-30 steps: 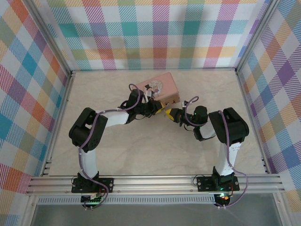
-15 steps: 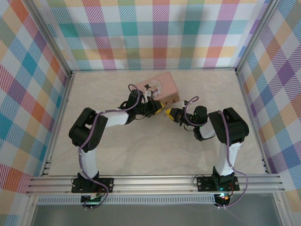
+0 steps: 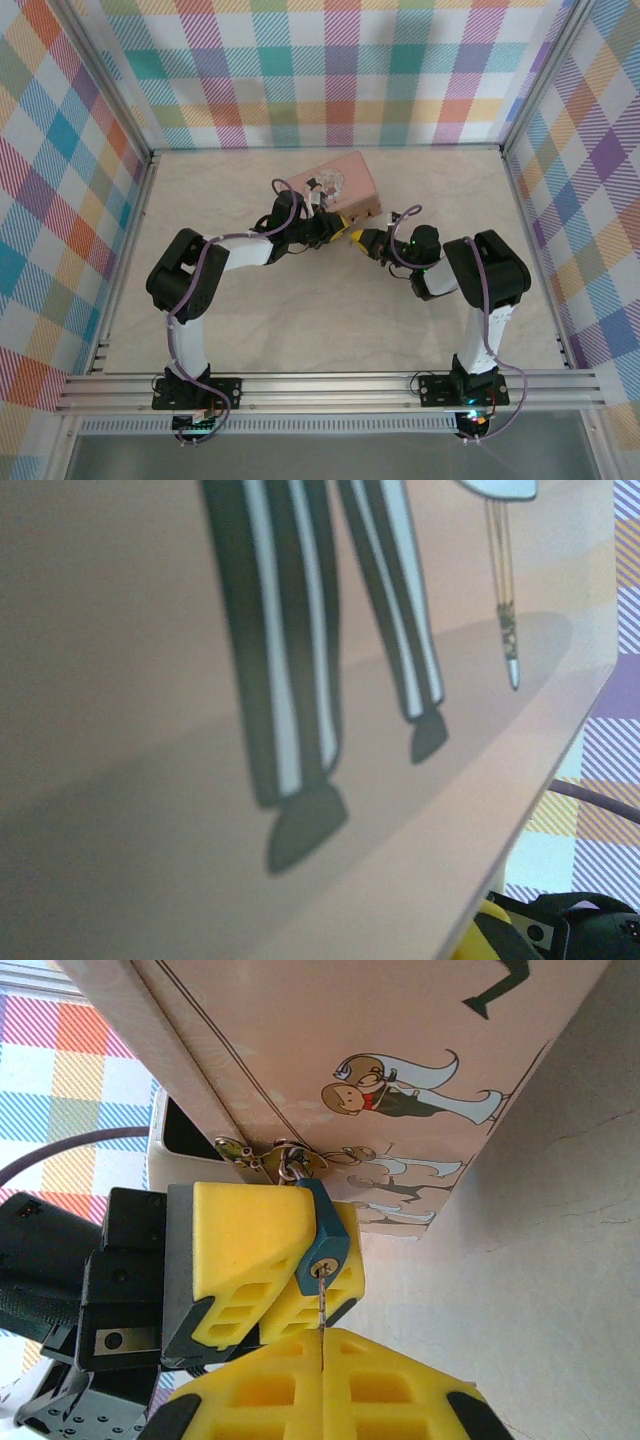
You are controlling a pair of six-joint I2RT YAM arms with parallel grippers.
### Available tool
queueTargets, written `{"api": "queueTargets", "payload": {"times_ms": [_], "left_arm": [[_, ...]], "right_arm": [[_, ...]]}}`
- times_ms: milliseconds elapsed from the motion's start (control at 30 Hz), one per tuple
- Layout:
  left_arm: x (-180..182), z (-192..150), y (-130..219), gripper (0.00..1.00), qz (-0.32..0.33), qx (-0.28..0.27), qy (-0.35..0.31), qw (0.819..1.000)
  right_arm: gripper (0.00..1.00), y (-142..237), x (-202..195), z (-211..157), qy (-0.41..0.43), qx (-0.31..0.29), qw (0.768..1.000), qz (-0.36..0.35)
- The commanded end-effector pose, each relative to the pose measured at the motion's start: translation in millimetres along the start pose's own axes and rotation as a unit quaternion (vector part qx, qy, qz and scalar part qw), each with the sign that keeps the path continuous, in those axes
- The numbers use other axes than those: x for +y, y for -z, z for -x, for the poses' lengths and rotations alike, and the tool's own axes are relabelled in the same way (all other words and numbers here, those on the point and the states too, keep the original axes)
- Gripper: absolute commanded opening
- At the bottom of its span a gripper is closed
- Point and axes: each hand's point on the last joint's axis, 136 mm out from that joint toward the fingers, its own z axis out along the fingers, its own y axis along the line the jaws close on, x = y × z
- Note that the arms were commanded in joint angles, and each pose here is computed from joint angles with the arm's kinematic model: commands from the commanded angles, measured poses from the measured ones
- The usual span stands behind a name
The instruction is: Unlock a padlock with a key
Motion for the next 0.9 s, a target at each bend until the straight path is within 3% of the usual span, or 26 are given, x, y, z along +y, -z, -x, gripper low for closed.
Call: {"api": "queueTargets", "payload": {"times_ms": [0, 367, 867], "left_arm": [[-7, -24, 1, 0.07, -0.021, 0.050, 0.023, 0.998], [-19, -26, 4, 0.07, -0.043, 0.052, 0.012, 0.998], [-45, -40, 1, 0.01, -0.082, 0.079, -0.017, 0.993]], "right_arm": [[0.00, -7, 30, 11, 0.013, -0.011, 0.999, 0.042], [0.00, -18, 7, 14, -0.135, 0.002, 0.990, 0.027], [0.00, -33, 19, 22, -0.165, 0.017, 0.985, 0.045]]}}
